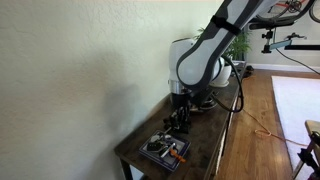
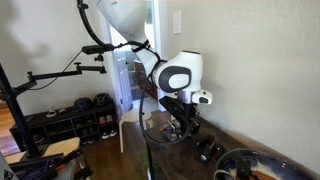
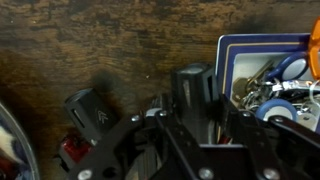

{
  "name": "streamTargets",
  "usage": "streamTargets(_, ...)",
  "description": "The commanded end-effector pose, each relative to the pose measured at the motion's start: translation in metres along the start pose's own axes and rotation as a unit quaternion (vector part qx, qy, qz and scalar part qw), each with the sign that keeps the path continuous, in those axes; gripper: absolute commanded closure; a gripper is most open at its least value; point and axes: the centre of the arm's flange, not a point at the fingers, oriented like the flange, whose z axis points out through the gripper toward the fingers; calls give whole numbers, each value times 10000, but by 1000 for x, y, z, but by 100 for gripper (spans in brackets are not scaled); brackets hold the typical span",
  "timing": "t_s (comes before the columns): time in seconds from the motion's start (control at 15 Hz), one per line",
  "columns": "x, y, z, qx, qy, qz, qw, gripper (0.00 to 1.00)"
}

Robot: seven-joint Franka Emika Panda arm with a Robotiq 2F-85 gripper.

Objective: Put one of the flesh-lights in the bowl

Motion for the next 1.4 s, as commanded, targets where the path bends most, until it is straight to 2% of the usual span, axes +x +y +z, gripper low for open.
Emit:
streamTargets(0.0, -27, 3, -37, 39, 225, -51, 9997, 77)
streamTargets(0.33, -29, 11, -70, -106, 496, -17, 9987, 77)
streamTargets(0.53, -26, 29, -88, -200, 659, 123, 9975, 77)
streamTargets(0.87, -15, 78, -108, -467, 838, 506, 9941, 77)
streamTargets(1.33, 7, 150, -98, -754, 929, 997, 9878, 77)
